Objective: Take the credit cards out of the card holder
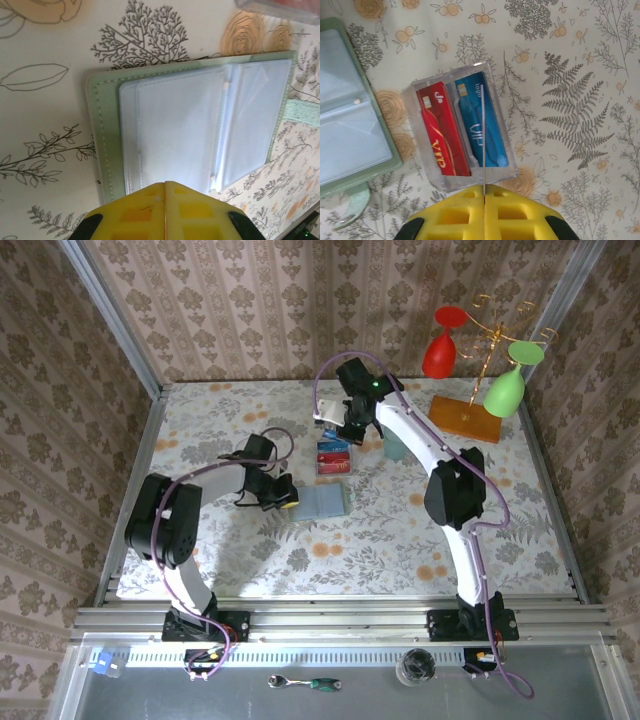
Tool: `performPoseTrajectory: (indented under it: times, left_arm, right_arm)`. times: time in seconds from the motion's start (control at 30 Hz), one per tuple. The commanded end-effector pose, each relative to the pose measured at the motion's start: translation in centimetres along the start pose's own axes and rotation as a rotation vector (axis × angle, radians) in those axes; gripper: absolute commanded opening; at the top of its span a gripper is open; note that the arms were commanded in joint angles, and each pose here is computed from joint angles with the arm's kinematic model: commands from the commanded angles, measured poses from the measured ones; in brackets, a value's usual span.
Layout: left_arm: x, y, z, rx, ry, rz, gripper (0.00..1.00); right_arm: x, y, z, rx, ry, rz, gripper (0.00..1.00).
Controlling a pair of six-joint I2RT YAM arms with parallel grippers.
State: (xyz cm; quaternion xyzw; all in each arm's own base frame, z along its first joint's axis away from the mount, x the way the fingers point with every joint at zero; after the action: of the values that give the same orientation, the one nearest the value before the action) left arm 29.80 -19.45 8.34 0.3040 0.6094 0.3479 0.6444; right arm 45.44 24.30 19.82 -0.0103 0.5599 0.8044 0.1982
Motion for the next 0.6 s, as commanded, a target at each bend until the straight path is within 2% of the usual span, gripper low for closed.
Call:
performPoseTrajectory:
  times: [0.0, 0.4, 0.57]
  left_arm:
    - [-0.2, 1.2, 0.2, -0.033, 0.0, -0.003, 0.08]
    - [0.8, 1.9, -0.6, -0.051, 0.025, 0.009, 0.08]
    - [1.2, 1.8, -0.8, -0.05, 0.032, 0.011, 0.08]
  right_arm:
    - [-0.1, -0.5, -0.1, 0.004, 0.04, 0.052, 0.0]
    - [-0.6, -3.1, -0.3, 0.018, 0.056, 0.075, 0.02]
    - [-1.1, -3.3, -0.3, 0.021, 0.051, 0.045, 0.16]
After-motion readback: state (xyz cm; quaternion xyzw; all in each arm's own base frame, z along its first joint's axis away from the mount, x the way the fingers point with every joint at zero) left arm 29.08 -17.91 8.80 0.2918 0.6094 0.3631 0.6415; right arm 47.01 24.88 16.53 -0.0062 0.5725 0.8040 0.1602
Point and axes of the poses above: each hand's point on the last joint's axis, 136 mm out from that joint toward the fingers, its own y axis back along the fingers, its own x axis along the line the jaws close on, z = x × y, the point moved 5 cm from there along y, back along the fingers, and after that the axes turned 3 degrees about -y, right-handed, at the moved point
